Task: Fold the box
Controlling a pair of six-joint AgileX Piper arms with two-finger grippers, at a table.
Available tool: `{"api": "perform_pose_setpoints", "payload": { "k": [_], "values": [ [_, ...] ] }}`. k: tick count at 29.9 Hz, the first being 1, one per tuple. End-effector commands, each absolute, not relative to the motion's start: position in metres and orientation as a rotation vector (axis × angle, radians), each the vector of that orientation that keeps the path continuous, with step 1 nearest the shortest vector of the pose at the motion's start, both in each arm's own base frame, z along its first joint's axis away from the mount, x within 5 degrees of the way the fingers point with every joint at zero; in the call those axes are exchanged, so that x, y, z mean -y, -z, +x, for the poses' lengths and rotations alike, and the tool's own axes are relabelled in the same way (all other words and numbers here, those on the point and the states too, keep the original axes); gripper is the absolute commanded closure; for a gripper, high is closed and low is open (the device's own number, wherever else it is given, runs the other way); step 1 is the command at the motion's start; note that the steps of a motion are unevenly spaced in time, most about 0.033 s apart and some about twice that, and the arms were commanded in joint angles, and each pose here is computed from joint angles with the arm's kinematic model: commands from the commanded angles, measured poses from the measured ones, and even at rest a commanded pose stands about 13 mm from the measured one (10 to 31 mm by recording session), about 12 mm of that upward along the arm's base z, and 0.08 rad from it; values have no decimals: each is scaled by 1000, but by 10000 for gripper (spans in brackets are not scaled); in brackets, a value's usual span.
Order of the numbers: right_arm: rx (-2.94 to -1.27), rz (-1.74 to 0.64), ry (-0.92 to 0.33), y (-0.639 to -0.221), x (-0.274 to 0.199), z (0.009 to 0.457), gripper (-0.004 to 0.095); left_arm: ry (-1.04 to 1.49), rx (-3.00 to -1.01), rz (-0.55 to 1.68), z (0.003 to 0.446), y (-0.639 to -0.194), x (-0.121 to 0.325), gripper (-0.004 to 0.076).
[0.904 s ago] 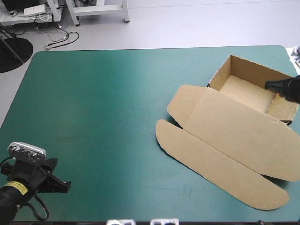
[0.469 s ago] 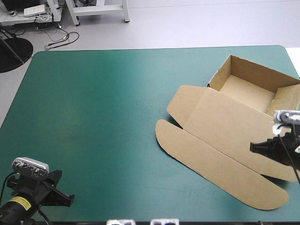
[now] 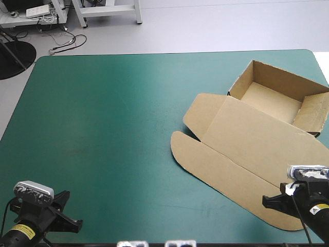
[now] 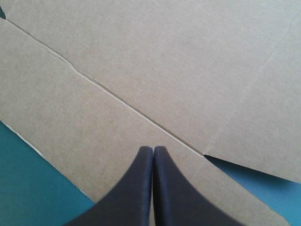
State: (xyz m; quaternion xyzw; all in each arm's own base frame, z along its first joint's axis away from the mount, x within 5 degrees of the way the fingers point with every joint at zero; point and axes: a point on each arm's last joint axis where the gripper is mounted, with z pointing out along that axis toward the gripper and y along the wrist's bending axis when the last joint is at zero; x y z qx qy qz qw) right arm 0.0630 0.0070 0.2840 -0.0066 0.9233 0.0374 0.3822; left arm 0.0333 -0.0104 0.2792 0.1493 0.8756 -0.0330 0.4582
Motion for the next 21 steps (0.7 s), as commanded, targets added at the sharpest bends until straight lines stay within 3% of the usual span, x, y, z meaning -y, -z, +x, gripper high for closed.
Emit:
{"api": "perform_pose_setpoints", "payload": {
  "k": [1,21],
  "values": [
    [-2259,-39,-76,-287,-8,60,923,103,-2069,353,36,-292,12,734],
    [-2236,-50,-67,-287,-10,54,923,104,-2074,352,36,-291,12,734]
  ]
}}
